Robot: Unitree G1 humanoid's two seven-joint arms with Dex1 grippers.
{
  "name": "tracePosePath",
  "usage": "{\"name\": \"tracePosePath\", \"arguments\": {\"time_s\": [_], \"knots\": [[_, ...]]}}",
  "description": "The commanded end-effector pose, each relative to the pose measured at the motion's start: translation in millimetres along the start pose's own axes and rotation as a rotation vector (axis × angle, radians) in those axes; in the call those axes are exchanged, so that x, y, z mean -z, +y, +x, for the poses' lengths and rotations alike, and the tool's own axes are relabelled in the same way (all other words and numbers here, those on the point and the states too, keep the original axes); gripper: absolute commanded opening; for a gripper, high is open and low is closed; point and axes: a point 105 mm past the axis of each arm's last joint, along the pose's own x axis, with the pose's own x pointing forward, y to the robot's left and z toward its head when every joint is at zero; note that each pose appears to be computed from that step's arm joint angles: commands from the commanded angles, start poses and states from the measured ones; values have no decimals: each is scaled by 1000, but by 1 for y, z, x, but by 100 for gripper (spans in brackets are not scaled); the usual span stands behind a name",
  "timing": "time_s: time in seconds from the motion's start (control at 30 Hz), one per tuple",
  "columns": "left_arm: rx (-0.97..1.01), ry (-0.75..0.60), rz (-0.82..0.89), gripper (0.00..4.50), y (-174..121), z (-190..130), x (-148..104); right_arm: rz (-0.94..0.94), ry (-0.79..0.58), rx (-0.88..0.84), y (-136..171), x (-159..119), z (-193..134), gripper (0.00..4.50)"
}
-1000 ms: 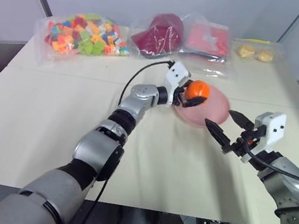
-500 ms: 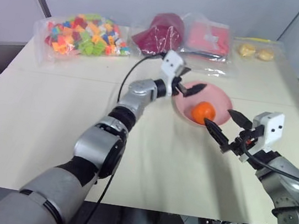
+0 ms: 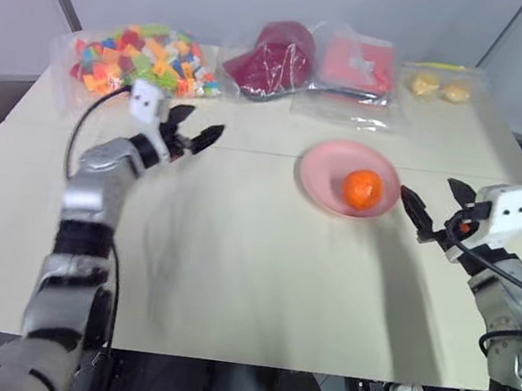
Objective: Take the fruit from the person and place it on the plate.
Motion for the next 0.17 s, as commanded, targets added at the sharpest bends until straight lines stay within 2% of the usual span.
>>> {"name": "tracePosePath", "arguments": {"time_s": [0.03,0.17], "knots": [[-36,-22,3,446,-1,-27,-13,-28,-56,39,-10,-10,0,450],[-85,11,-22,446,0,-45,-2,-30,-58,42,-11,-8,2,450]]}}
